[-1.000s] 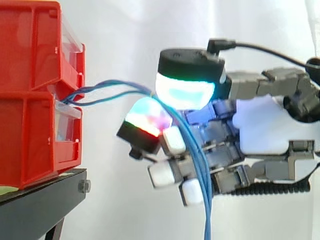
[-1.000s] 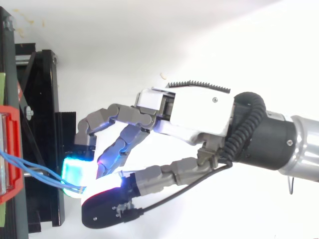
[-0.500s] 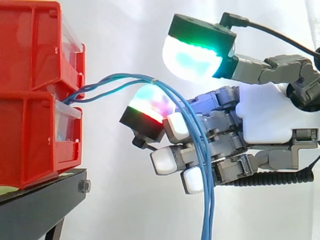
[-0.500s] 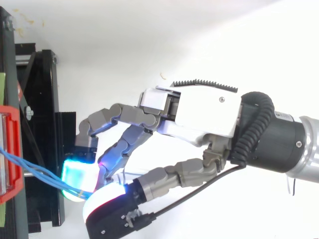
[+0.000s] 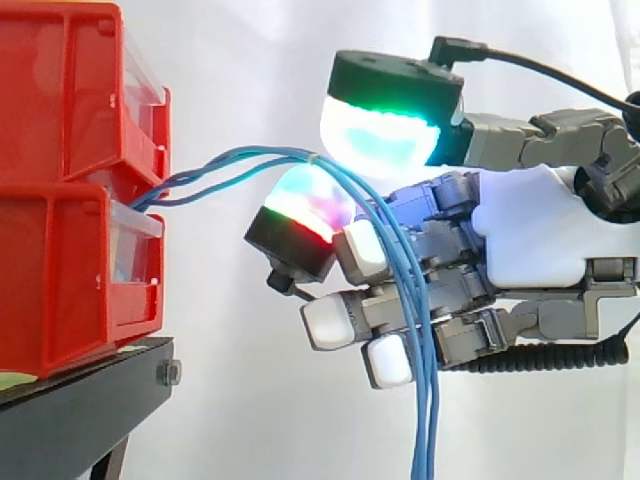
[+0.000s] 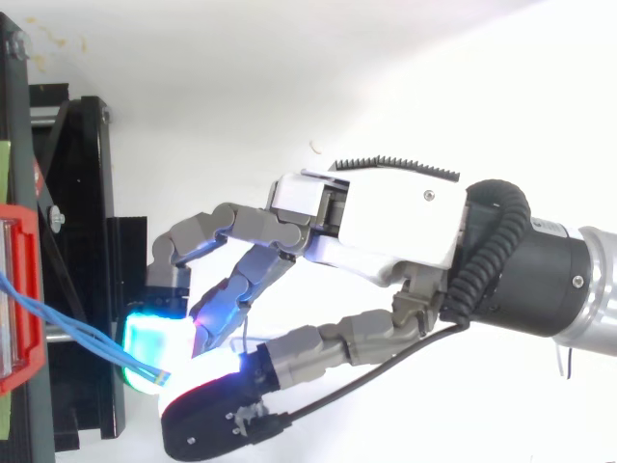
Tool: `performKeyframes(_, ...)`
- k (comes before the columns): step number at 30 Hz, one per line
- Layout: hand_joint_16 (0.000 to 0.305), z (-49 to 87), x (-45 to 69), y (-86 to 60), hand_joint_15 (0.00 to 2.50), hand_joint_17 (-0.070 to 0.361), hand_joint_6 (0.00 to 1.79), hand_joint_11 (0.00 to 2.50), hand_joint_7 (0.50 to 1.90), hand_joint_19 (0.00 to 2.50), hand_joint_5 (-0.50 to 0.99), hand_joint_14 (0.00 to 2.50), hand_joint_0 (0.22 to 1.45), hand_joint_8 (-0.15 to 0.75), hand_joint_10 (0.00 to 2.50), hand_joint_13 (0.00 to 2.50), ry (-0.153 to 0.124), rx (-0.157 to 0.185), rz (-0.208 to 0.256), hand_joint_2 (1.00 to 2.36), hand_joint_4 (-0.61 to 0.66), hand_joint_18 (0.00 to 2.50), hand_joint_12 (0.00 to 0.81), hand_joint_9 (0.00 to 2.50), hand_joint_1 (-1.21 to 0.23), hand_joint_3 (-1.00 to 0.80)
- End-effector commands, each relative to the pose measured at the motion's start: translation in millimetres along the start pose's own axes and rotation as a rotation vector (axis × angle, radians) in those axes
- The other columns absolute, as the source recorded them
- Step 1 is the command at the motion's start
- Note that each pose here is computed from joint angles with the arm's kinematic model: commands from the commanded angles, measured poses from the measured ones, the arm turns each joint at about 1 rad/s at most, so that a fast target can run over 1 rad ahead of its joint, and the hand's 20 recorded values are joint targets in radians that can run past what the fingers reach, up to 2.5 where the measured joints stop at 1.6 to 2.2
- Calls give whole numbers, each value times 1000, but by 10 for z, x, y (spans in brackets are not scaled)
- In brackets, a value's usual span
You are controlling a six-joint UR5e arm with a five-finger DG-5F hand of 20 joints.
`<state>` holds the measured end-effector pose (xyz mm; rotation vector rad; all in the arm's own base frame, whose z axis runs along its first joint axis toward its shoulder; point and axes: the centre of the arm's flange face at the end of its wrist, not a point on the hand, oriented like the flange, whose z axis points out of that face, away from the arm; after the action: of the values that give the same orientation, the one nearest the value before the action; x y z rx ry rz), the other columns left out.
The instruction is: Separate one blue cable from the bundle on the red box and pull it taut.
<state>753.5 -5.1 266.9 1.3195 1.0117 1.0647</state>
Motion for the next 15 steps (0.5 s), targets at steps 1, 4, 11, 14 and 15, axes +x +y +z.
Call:
performKeyframes(1,54,3,-10,0,413,121,861,632,1090,596,-173,12,612,366,15,937,-1,0,0,1021,164,796,387,1013,-830,-167)
performKeyframes(4,54,0,2,0,404,122,863,627,1078,598,-175,11,626,372,14,941,0,0,0,1023,110,795,393,1008,-845,-63)
performKeyframes(11,57,-4,0,8,399,129,862,613,1071,560,-177,11,682,372,16,991,0,1,-1,1016,103,849,398,1039,-885,93)
performKeyframes(14,53,-7,-2,-11,414,119,838,615,1015,601,-176,12,652,356,15,966,0,5,-3,1025,188,802,380,1022,-893,-66)
performKeyframes(15,53,-5,-1,-6,413,119,833,609,1038,592,-174,12,636,356,15,964,0,5,-3,1023,184,803,383,1023,-889,-98)
